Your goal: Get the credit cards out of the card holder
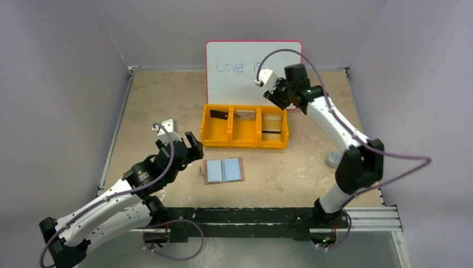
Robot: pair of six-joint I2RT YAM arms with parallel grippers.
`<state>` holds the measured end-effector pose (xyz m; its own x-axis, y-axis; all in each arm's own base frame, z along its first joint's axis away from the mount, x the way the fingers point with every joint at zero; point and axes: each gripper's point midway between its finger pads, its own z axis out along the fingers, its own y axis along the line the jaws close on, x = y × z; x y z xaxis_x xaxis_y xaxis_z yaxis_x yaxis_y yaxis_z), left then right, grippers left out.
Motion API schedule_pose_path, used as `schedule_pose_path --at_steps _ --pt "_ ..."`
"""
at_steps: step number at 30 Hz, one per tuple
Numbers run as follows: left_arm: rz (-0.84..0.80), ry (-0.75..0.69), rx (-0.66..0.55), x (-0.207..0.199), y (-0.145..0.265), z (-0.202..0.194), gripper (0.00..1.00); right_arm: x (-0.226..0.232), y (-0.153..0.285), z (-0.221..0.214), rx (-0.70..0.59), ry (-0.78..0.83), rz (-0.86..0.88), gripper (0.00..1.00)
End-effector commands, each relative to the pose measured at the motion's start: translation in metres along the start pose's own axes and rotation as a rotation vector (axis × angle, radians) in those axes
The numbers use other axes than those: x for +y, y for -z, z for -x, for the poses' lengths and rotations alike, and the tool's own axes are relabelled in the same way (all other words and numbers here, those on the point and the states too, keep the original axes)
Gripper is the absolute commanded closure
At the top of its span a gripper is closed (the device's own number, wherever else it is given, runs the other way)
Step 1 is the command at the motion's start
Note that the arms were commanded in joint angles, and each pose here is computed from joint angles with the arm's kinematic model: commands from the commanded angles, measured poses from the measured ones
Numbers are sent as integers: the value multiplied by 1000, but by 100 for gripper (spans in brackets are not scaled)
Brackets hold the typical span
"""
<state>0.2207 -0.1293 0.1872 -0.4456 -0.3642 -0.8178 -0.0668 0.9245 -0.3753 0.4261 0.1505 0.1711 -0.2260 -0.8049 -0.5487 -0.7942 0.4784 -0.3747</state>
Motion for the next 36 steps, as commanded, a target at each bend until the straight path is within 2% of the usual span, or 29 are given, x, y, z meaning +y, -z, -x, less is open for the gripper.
schedule_pose_path --at_steps 1,3,6,8,9,10,12,15,20,24,29,36 --pt "-1 61 -78 -10 2 25 22 -52 89 67 -344 -155 -356 54" --pt "28 72 -100 -6 0 29 22 -54 117 68 -465 -268 -458 48" --pt "91 93 -157 3 -1 41 22 -45 159 65 -654 -470 -539 24" --pt "138 107 -203 9 1 53 22 -39 188 54 -749 -621 -592 14" --pt "164 118 -229 12 3 60 21 -33 194 44 -773 -707 -599 3" --pt "188 126 -251 14 4 66 21 -27 199 36 -799 -783 -599 0" --pt "233 135 -292 17 8 79 20 -11 206 24 -841 -894 -569 0" --pt "307 156 -357 21 18 104 19 10 206 5 -838 -1011 -532 0" --pt "457 124 -467 35 43 145 18 23 206 -23 -779 -1093 -564 0" --pt "522 90 -509 41 60 168 18 16 223 -30 -781 -1112 -638 0" --pt "545 94 -552 50 81 186 18 4 248 -18 -799 -1047 -679 0" --pt "537 121 -589 63 98 193 17 -3 246 -8 -768 -1000 -665 0"
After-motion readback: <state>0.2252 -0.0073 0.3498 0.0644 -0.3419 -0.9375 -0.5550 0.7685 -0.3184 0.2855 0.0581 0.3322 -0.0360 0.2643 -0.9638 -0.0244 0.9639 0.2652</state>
